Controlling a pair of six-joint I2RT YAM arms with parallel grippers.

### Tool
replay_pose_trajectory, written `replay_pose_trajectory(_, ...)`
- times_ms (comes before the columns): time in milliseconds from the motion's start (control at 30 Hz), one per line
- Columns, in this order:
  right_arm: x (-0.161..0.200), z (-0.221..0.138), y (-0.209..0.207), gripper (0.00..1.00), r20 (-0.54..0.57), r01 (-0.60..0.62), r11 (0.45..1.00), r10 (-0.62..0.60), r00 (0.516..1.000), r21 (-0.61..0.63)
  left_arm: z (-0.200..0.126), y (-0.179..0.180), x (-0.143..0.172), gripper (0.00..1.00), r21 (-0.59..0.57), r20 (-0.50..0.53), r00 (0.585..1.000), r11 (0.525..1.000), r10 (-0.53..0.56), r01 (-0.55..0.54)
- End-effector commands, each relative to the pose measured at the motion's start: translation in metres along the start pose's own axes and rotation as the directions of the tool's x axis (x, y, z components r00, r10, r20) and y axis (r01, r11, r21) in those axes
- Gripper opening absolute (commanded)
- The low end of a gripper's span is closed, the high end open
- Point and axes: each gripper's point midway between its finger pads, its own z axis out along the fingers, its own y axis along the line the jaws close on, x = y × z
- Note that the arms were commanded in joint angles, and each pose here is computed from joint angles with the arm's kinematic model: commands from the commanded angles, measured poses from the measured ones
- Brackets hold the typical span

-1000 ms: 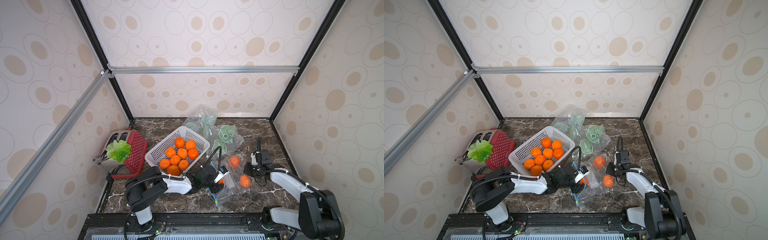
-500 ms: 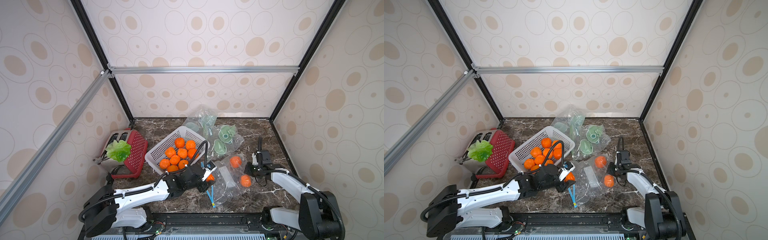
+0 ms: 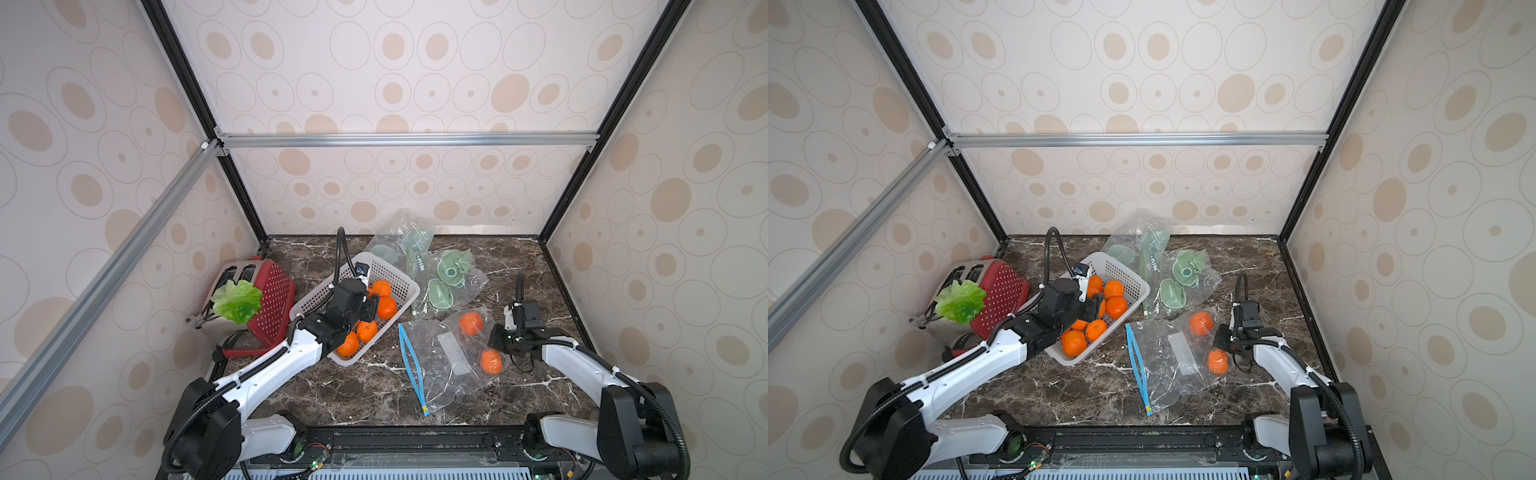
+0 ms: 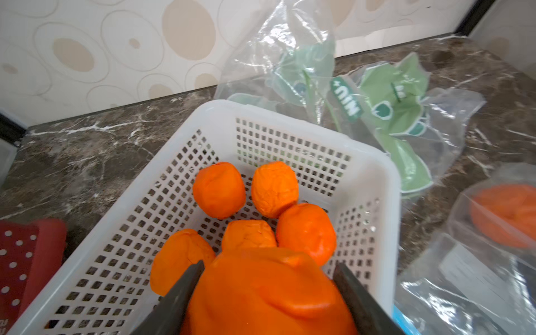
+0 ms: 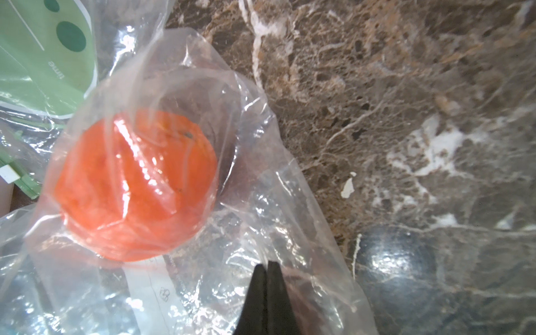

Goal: Open the zip-top bag and take out the orange
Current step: Place the orange in the basket, then pick up the orange from the zipper food storage bag.

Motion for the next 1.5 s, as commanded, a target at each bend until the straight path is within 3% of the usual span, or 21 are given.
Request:
replay_pose_trajectory(0,0.002,0.0,-0.001,0.0,-0.005,-0.015,1.0,0.015,1.0,-0.005,0.026,0.02,-0.004,0.58,-0.052,-0.027,0.997,0.996,-0.069,0.067)
replay_pose_trajectory(167,0.003,-0.002,-0.001,0.0,-0.004,-0.013,1.0,0.013,1.0,-0.007,0.058,0.032,0.003,0.68,-0.069,-0.065,0.995,0.995,-0.078,0.073)
replay_pose_trajectory(233,0.004,-0.003,-0.001,0.0,0.001,-0.014,1.0,0.014,1.0,-0.008,0.061,0.036,0.005,0.81,-0.092,-0.065,0.995,0.994,-0.071,0.065)
replay_pose_trajectory(367,0.005,-0.001,-0.001,0.0,-0.007,-0.016,1.0,0.016,1.0,-0.013,0.062,0.04,0.011,0.96,-0.117,-0.092,0.993,0.992,-0.067,0.056)
replay_pose_trajectory(467,0.005,-0.001,0.0,0.0,-0.009,-0.016,1.0,0.015,1.0,-0.015,0.048,0.04,0.01,0.97,-0.103,-0.082,0.994,0.992,-0.075,0.067)
replay_pose_trajectory(567,0.004,-0.002,0.0,0.0,-0.004,-0.015,1.0,0.015,1.0,-0.013,0.021,0.034,0.005,0.93,-0.031,-0.043,0.996,0.996,-0.08,0.079)
replay_pose_trajectory(667,0.003,-0.002,0.0,0.0,-0.003,-0.013,1.0,0.013,1.0,-0.013,-0.011,0.01,0.01,0.84,0.137,-0.027,0.995,0.985,-0.097,0.1)
replay_pose_trajectory(800,0.003,-0.001,0.0,0.0,-0.004,-0.015,1.0,0.015,1.0,-0.011,-0.048,-0.037,0.04,0.72,0.36,-0.047,0.994,0.927,-0.093,0.104)
replay_pose_trajectory(967,0.002,-0.002,-0.001,0.0,-0.004,-0.012,1.0,0.012,1.0,-0.005,-0.087,-0.11,0.094,0.66,0.597,-0.108,0.992,0.802,0.066,0.011)
replay_pose_trajectory(1067,0.002,-0.004,-0.003,0.0,0.003,-0.009,1.0,0.009,1.0,0.007,-0.094,-0.132,0.119,0.59,0.638,-0.143,0.978,0.77,0.15,-0.025)
replay_pose_trajectory(1233,-0.002,-0.011,-0.004,0.0,0.024,-0.01,1.0,0.01,1.0,0.014,-0.085,-0.146,0.141,0.38,0.639,-0.2,0.952,0.767,0.23,-0.051)
replay_pose_trajectory(1333,-0.007,-0.019,-0.002,0.0,0.042,-0.007,1.0,0.007,0.999,0.014,-0.072,-0.146,0.152,0.33,0.612,-0.24,0.94,0.789,0.244,-0.049)
replay_pose_trajectory(1467,-0.012,-0.031,0.0,0.0,0.071,0.0,1.0,-0.001,0.997,0.015,-0.065,-0.154,0.16,0.29,0.626,-0.257,0.931,0.778,0.259,-0.044)
